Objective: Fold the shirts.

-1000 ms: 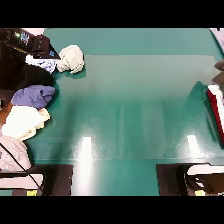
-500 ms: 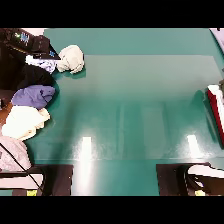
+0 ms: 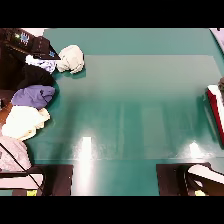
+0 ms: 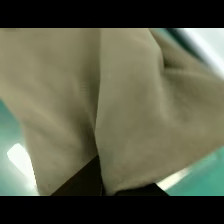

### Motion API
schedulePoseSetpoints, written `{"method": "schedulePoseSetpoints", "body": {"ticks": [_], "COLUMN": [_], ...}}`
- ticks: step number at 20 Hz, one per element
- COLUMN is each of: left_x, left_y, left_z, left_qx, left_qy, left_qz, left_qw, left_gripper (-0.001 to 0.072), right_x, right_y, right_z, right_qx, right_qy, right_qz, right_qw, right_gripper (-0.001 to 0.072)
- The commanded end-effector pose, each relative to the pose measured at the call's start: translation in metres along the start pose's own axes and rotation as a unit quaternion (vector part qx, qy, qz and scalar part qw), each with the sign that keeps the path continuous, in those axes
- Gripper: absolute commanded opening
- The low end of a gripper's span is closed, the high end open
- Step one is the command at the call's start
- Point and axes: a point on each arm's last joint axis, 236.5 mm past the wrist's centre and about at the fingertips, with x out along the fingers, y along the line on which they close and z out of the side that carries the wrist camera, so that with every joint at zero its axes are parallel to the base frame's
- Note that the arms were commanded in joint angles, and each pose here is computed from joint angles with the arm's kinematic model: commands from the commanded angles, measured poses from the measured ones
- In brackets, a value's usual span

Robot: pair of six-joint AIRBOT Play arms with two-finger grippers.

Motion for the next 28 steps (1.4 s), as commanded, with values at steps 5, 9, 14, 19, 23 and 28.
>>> {"method": "schedulePoseSetpoints", "body": {"ticks": [5, 9, 14, 19, 23, 28], "left_x": [0.0, 0.0, 0.0, -0.001, -0.001, -0.003], "left_y": [0.0, 0.0, 0.001, 0.003, 0.003, 0.006], "left_z": [0.0, 0.0, 0.007, 0.016, 0.019, 0.034], "left_qx": [0.002, 0.011, 0.011, 0.011, 0.011, 0.011], "left_qy": [0.0, 0.0, -0.014, -0.035, -0.04, -0.072], "left_qz": [0.0, 0.0, 0.003, 0.007, 0.008, 0.014], "left_qw": [1.0, 1.0, 1.0, 0.999, 0.999, 0.997], "left_gripper": [0.0024, 0.0024, 0.0025, 0.0025, 0.0024, 0.0025], "right_x": [0.032, 0.01, -0.021, -0.06, -0.081, -0.106], "right_y": [-0.043, -0.071, 0.011, 0.169, 0.255, 0.332], "right_z": [-0.071, -0.057, 0.009, 0.003, -0.043, -0.105], "right_qx": [0.023, 0.037, 0.037, -0.076, -0.192, -0.306], "right_qy": [0.101, 0.078, -0.04, -0.047, -0.021, -0.007], "right_qz": [-0.083, -0.147, -0.013, 0.175, 0.227, 0.279], "right_qw": [0.991, 0.985, 0.998, 0.981, 0.955, 0.91], "right_gripper": [0.0204, 0.0699, 0.0691, 0.0477, 0.002, 0.002]}}
